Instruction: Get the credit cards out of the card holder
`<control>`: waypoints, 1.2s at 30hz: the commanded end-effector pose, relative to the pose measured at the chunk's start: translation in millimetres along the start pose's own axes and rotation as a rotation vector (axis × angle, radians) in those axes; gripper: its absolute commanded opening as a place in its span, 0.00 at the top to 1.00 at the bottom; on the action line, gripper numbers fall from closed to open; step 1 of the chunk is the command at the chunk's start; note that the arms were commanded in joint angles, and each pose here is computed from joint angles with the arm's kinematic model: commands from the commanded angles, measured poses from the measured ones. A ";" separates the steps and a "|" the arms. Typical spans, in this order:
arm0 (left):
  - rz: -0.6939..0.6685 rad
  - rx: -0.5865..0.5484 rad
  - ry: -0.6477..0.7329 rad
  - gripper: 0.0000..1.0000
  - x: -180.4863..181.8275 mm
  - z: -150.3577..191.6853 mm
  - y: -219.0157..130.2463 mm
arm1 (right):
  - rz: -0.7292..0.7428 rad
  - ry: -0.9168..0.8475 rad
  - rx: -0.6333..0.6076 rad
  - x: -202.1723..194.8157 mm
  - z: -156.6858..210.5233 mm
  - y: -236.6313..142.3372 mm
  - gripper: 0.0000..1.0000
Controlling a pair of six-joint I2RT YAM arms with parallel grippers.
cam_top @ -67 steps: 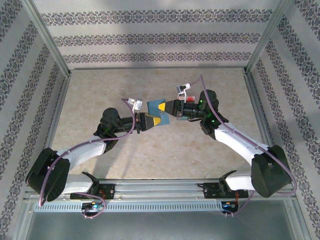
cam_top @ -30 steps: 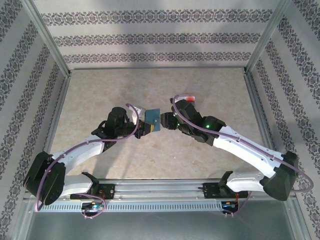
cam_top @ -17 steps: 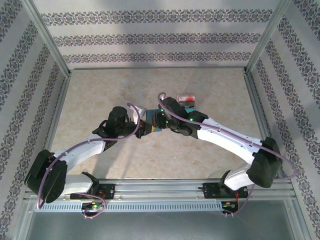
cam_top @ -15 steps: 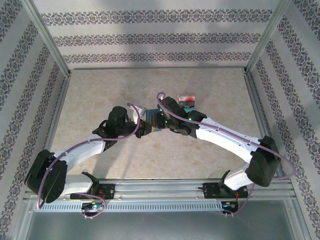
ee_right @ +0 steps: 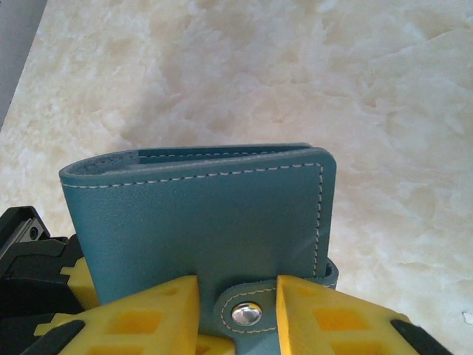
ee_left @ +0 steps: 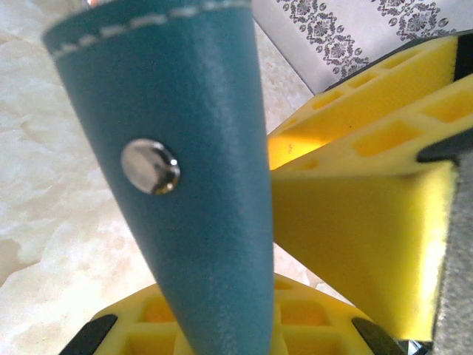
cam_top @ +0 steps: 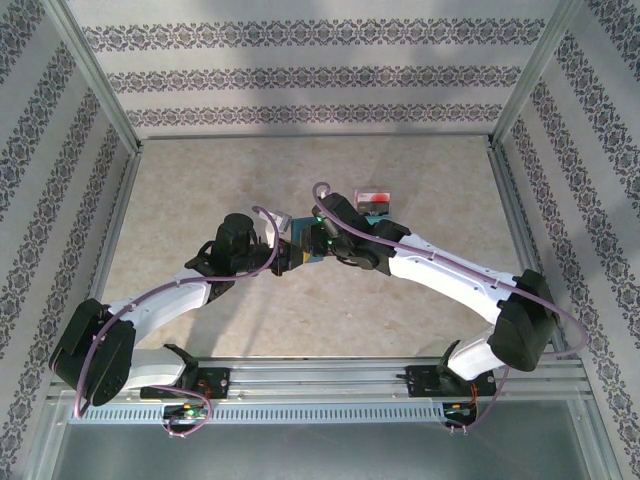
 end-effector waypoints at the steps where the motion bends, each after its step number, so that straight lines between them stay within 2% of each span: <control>1: 0.098 -0.116 0.101 1.00 -24.6 -28.8 -7.2 | 0.081 0.010 0.015 -14.6 6.7 11.3 0.69; 10: 0.082 -0.129 0.097 1.00 -22.7 -31.1 -7.3 | 0.140 -0.004 0.020 -24.0 8.8 10.7 0.79; 25: 0.046 -0.121 0.075 1.00 -17.2 -29.9 -5.9 | 0.134 0.001 -0.005 -28.6 3.8 -0.1 1.00; 36: 0.034 -0.121 0.067 1.00 -14.9 -29.9 -4.9 | 0.129 0.008 -0.016 -34.4 0.9 -6.9 1.00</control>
Point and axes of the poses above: each hand's point on the last joint's axis, 136 mm out from that joint toward the fingers, its own y axis out along the fingers, its own x axis along the line the jaws close on, z = x × y, the point moved 5 cm from there along -y, back along the fingers, and after that the axes turned 5 degrees about y, right-handed, at the moved point
